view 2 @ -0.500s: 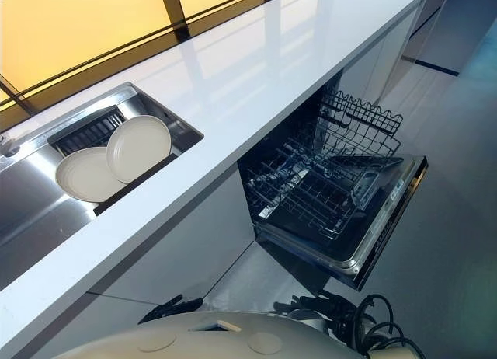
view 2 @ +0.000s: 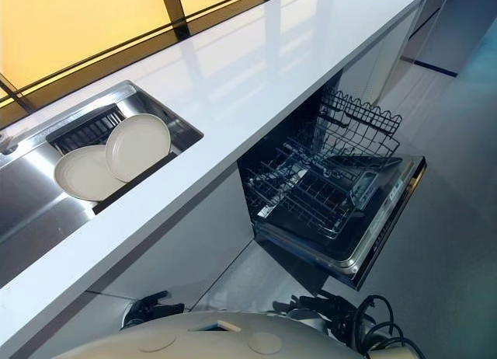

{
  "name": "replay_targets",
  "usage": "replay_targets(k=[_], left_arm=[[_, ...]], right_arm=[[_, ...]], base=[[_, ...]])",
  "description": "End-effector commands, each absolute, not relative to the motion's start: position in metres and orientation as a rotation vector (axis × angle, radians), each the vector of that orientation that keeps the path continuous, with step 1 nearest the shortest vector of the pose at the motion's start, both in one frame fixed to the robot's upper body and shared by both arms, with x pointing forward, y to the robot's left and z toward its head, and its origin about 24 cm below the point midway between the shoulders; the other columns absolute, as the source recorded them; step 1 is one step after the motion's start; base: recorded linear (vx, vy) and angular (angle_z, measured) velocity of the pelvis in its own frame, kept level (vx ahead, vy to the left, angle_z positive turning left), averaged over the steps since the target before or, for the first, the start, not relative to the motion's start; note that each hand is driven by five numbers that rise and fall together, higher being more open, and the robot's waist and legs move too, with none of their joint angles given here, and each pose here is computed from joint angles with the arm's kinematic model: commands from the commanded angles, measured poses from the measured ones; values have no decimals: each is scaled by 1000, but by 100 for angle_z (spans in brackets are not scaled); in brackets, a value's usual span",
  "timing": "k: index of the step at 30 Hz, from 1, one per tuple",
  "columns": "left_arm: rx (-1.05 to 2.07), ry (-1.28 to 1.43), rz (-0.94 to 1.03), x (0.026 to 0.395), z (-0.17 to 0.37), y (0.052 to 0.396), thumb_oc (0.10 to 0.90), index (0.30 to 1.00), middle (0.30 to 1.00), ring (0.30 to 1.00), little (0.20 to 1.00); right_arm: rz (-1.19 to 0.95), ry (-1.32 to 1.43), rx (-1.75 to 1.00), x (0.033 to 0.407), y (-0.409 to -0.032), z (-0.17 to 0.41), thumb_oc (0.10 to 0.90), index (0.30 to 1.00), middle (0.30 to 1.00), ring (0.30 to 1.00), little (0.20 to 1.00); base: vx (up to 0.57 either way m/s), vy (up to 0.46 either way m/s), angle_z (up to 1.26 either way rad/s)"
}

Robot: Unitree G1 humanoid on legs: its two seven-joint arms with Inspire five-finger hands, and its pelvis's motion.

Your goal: Pick up plates and place into dishwasher.

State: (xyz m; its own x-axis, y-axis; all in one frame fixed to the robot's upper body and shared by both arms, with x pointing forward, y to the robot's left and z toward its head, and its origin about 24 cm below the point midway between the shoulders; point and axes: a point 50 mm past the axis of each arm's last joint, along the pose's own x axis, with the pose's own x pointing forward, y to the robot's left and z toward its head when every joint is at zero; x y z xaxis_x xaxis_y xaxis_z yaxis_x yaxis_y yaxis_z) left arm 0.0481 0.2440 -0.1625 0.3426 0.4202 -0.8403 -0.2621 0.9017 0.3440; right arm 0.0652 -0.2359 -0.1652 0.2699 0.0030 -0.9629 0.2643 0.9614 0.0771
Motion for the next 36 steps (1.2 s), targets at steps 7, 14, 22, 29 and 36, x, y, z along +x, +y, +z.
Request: replay_targets(k=[7,14,22,29,36], left_arm=[[-235,668,415,127,-130,262,800,900,900,900,900],[-520,680,129,146,-132,224,800,900,900,900,900],[-734,734,-470,164,-116,158,800,900,900,900,900],[-1348,310,-1123,215,20,84,800,900,900,900,900],[-1536,-95,-1235,237,130,75,800,900,900,900,900]], right_arm=[[-173,1288,235,78,-237,-164,800,900,900,900,900],[-151,1297,218,76,-234,-164,800,900,900,900,900],[-109,1289,168,90,-236,-161,800,900,900,900,900],[-123,1273,175,102,-241,-157,800,900,900,900,900],[-116,1284,188,96,-236,-159,800,900,900,900,900]], base=[[0,10,4],[0,0,0],[-11,9,-2],[-27,-1,-4],[8,-44,1]])
